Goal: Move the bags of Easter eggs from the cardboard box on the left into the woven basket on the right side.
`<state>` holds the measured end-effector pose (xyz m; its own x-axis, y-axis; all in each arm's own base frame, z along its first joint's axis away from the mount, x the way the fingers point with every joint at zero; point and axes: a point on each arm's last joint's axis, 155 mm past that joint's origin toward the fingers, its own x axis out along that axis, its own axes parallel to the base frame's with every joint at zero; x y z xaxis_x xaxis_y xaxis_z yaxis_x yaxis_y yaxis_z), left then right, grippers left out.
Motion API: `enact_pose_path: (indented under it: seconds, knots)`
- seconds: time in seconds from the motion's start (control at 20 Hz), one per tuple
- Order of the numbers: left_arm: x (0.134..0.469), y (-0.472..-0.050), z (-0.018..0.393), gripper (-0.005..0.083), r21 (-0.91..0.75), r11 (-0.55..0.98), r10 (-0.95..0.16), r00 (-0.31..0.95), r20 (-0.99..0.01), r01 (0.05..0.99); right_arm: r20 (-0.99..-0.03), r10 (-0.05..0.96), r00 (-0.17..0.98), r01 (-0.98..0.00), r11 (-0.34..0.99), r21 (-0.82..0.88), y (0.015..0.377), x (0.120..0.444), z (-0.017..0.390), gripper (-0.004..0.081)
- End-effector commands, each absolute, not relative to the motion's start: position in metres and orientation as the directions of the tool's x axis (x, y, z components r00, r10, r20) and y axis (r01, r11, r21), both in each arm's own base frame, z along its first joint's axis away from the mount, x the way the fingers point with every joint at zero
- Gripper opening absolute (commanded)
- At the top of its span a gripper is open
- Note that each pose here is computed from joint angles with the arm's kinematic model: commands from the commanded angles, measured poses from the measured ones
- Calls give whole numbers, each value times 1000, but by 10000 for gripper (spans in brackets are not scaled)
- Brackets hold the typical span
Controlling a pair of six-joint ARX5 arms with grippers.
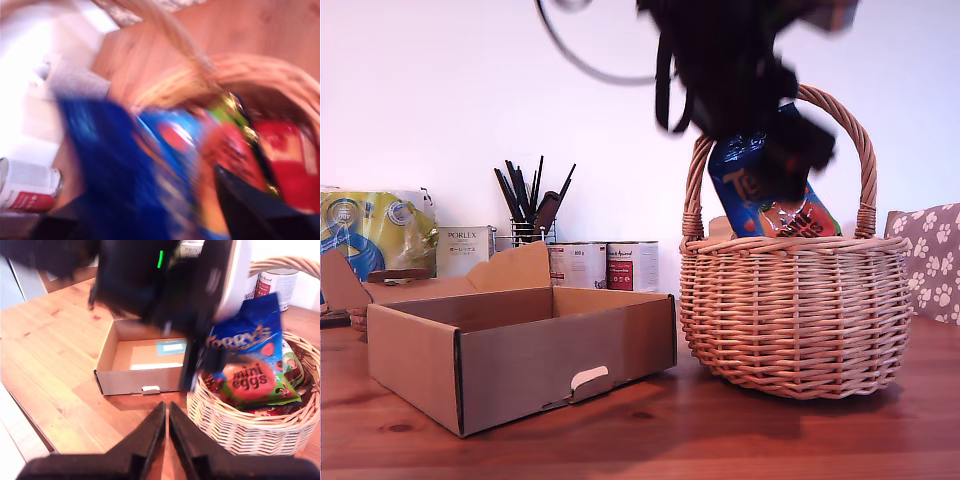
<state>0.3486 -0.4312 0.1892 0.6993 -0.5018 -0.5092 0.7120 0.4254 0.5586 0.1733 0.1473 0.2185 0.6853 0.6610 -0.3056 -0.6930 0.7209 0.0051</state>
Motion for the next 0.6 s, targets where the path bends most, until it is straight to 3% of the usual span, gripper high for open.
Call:
enact_pose_path:
  seconds: [0.0,0.25,0.35,0.45,0.55]
  knots:
    - [339,-426,212,567,539,450,-522,699,-488,712,-319,663,677,-697,717,10,149,174,211,-13]
    - [313,-400,241,565,448,476,-540,654,-530,756,-317,663,678,-697,717,9,149,174,212,-13]
    - [301,-388,245,514,392,488,-542,622,-565,780,-316,663,678,-697,717,9,149,174,212,-13]
    - [289,-377,240,347,343,474,-540,575,-614,811,-316,663,679,-697,717,9,149,174,212,-13]
    - [284,-363,227,58,282,481,-516,528,-674,830,-315,659,683,-692,722,8,148,175,212,-13]
